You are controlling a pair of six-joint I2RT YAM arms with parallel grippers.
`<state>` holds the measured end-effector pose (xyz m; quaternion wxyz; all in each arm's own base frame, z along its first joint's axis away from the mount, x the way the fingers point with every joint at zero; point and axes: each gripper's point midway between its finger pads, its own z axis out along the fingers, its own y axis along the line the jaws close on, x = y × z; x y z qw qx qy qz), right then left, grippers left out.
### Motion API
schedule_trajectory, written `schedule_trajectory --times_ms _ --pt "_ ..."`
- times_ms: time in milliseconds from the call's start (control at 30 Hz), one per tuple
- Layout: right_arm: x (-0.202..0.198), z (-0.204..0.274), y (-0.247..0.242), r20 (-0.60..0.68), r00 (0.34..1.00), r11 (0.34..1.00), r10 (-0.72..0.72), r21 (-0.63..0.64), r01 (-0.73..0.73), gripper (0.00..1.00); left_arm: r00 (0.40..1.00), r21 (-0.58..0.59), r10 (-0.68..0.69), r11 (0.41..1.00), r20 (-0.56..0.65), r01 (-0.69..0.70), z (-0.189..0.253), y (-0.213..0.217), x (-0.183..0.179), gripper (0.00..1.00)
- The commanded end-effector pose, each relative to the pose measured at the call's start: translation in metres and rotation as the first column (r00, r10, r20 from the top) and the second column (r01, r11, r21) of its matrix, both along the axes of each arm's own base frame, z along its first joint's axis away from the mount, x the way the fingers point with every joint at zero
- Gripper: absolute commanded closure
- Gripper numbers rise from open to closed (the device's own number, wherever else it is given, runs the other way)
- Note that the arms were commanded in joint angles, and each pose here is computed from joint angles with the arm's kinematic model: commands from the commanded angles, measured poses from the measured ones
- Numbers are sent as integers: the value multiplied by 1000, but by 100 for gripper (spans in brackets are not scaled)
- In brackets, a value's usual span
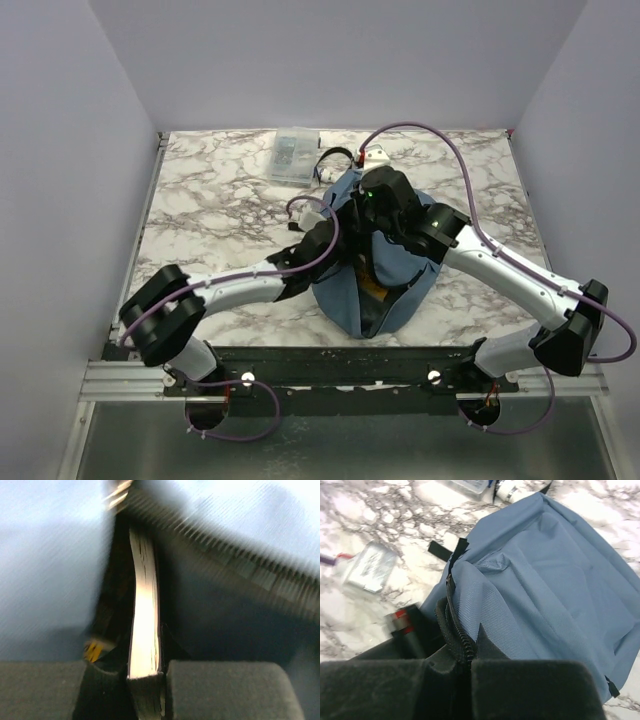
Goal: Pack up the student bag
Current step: Place the book in the student bag.
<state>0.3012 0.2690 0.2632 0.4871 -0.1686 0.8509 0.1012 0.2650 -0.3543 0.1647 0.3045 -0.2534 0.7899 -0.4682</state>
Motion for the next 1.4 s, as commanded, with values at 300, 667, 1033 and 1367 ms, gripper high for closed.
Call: schedule_trajectory --times_ms 300,667,1033,1367 --pt "-11 37 16 49 998 977 47 205 -56 100 973 -58 192 981 131 -186 39 -57 65 71" --pt "-12 1 -14 51 998 997 -20 76 17 99 989 44 -108 994 105 104 17 -44 6 23" --pt "-18 -13 -22 28 999 999 -21 44 19 100 907 275 -363 913 213 300 4 3 -23 20" --pt "-22 -26 -21 0 1000 1000 4 27 -4 99 864 290 -464 869 194 402 -2 1 -31 81"
